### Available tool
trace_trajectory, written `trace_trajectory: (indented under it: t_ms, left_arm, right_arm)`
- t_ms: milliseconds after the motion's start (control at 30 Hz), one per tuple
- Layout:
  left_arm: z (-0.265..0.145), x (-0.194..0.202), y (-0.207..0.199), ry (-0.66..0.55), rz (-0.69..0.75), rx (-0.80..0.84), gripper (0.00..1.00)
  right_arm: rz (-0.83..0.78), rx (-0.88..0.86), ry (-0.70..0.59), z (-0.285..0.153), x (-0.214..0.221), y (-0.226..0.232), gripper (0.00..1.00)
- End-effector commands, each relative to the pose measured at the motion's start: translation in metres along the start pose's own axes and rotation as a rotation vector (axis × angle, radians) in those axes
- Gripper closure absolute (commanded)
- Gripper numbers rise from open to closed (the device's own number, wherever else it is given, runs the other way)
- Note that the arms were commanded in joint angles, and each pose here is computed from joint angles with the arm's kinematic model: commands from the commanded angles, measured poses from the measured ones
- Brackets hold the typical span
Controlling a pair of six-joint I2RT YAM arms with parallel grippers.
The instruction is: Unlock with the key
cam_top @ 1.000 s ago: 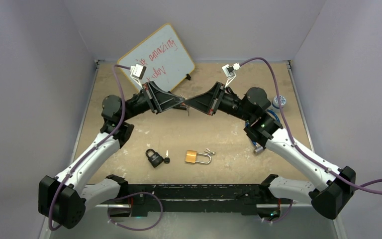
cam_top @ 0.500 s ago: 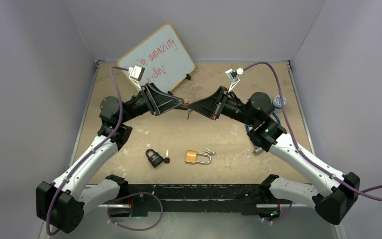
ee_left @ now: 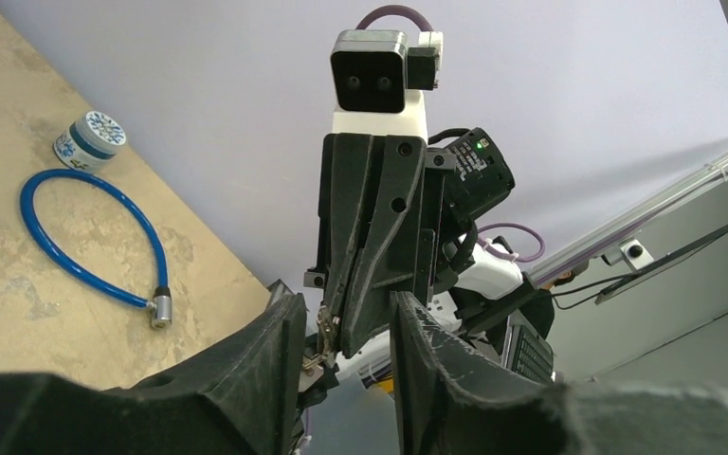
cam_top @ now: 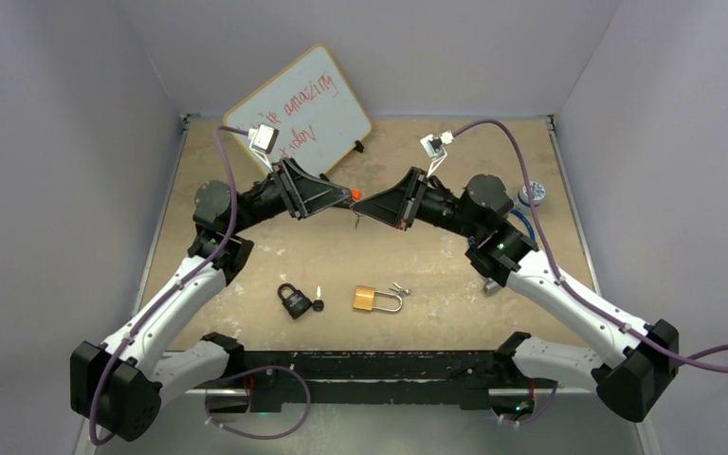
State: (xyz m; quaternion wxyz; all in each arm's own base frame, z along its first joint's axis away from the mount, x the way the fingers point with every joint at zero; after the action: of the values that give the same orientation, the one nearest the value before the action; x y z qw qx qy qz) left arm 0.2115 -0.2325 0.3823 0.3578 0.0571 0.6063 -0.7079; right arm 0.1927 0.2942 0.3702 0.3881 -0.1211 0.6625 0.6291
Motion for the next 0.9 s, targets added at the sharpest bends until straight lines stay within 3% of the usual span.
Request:
trace_trajectory:
  t_ms: [0,167,267,367,467,733,867]
  left_arm:
    - [0.0013,-0.0028,-0.0116,0.003,0.047,0.039,0.65]
    - [0.0011,-0.0039,-0.0161,0.002,0.072,0.049,1.0]
    - [0.0005,-0.0035,-0.0173,0.005,0.081,0.053,1.0]
    - [-0.0003,-0.0035,-0.0193,0.004,0.093,0.057,1.0]
    - [0.0001,-0.0042,-0.0202,0.003,0.098,0.058,1.0]
    - [0.0014,-0.0038,-0.0192,0.014,0.098,0.062,1.0]
    - [0.0017,-0.0037,-0.0181,0.016,0.099,0.059,1.0]
  right_arm:
    - [-0.02,-0.083,-0.011,0.003,-0.008,0.0182,1.0]
    - [-0.006,-0.089,0.001,0.0062,-0.0077,0.0183,1.0]
    - [-0.002,-0.094,0.008,0.0073,-0.0081,0.0192,0.96]
    - [-0.006,-0.095,-0.002,0.0089,-0.0109,0.0202,0.68]
    - [-0.01,-0.1,-0.007,0.0091,-0.0112,0.0204,0.62]
    - [-0.017,-0.11,-0.01,0.0093,-0.0093,0.0187,0.81]
    - [-0.015,-0.109,-0.01,0.01,-0.0089,0.0175,1.0]
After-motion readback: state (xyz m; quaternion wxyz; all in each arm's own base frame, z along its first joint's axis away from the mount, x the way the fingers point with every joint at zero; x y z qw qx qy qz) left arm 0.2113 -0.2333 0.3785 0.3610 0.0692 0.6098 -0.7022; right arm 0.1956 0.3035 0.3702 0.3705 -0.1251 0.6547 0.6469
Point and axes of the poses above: each gripper's point midway between its finger pads, its own z axis out along the fingers, its own y axis along the line the jaws close on, x = y × z, the point moved 3 cm from there along -z, back along the fingers, and after that the axes turned 3 degrees about -z, right-handed, at the moved point
